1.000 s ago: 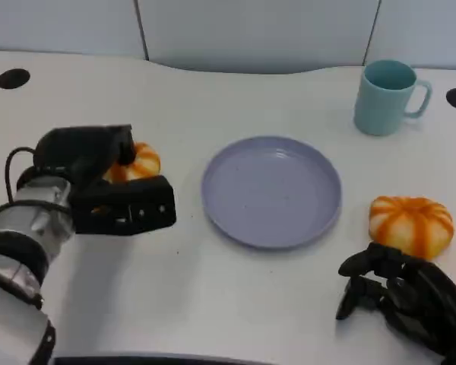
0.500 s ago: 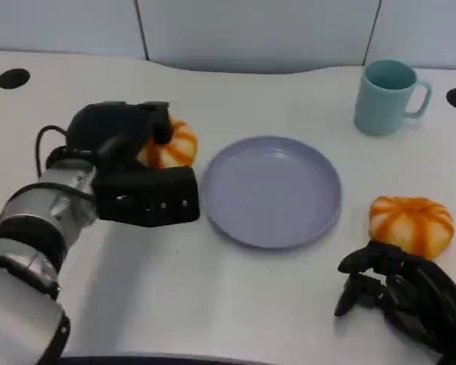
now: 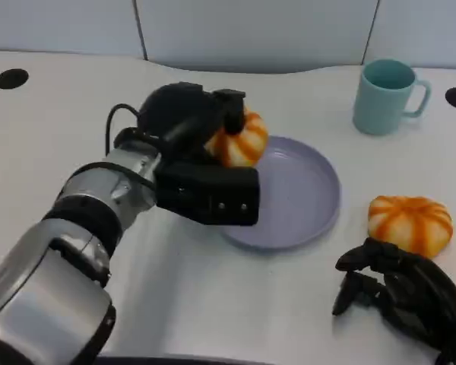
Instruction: Grasp the bread from the table and place it into the plate.
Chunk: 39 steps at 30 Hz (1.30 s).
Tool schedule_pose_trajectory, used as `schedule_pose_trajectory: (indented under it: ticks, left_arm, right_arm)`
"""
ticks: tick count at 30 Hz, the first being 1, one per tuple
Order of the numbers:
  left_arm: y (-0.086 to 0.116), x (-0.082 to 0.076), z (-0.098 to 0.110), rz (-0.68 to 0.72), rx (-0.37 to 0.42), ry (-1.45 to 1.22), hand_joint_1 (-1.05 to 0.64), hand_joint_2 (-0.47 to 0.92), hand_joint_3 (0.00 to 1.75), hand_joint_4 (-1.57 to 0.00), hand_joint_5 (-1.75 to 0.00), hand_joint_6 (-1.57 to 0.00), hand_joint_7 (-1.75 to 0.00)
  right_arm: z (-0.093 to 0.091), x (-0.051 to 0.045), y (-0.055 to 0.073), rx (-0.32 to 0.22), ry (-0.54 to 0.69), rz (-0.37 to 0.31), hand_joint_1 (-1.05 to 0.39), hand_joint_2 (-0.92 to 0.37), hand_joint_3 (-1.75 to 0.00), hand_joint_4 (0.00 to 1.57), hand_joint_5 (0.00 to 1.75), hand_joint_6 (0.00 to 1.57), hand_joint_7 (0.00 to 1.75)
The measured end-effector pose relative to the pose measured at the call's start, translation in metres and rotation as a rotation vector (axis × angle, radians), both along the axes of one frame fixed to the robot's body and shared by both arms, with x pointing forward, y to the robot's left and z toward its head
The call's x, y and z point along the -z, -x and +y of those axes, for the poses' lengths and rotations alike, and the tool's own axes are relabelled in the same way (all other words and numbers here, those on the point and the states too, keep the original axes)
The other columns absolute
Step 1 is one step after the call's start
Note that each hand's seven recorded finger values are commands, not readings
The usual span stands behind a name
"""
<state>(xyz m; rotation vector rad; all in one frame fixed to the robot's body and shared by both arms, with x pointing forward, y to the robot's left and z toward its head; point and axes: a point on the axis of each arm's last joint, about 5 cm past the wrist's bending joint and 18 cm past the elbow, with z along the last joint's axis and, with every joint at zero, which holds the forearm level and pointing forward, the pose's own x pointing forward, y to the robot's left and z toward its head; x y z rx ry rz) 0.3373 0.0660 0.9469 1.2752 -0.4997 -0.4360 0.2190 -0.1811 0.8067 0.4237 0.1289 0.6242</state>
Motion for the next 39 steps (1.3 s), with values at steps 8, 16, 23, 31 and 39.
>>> schedule_pose_trajectory:
  ticks: [8, 16, 23, 31, 39]
  left_arm:
    - [0.005, 0.002, -0.018, 0.013, 0.067, -0.026, -0.26, 0.85, 0.17, -0.88, -1.75, -0.65, -1.74]
    - [0.007, 0.003, -0.023, 0.025, 0.091, -0.042, -0.26, 0.84, 0.19, -0.85, -1.75, -0.64, -1.75]
    - [0.008, 0.003, -0.024, 0.079, 0.112, -0.073, -0.41, 0.86, 0.09, -0.57, -1.68, -0.45, -1.53]
    - [0.006, 0.0, -0.025, 0.143, 0.119, -0.128, -0.7, 0.88, 0.0, -0.25, -0.98, -0.41, -0.61]
    - [0.006, -0.001, -0.024, 0.168, 0.117, -0.12, -0.75, 0.87, 0.0, 0.0, -1.06, -0.46, -0.3]
  right_arm:
    - [0.001, -0.0008, -0.002, -0.005, -0.01, 0.013, -0.52, -0.92, -0.09, 0.63, 1.45, 0.74, 0.86]
    - [0.002, 0.0012, 0.0, -0.005, 0.003, -0.026, -0.53, -0.92, -0.09, 0.65, 1.44, 0.73, 0.9]
    - [0.002, 0.0015, 0.0, -0.016, -0.012, -0.019, -0.52, -0.92, -0.06, 0.65, 1.44, 0.71, 0.93]
    - [0.003, 0.0026, 0.0, -0.004, -0.008, -0.028, -0.51, -0.92, -0.1, 0.65, 1.42, 0.7, 0.94]
    - [0.004, 0.0005, -0.001, 0.001, 0.014, -0.029, -0.53, -0.92, -0.08, 0.64, 1.43, 0.71, 0.96]
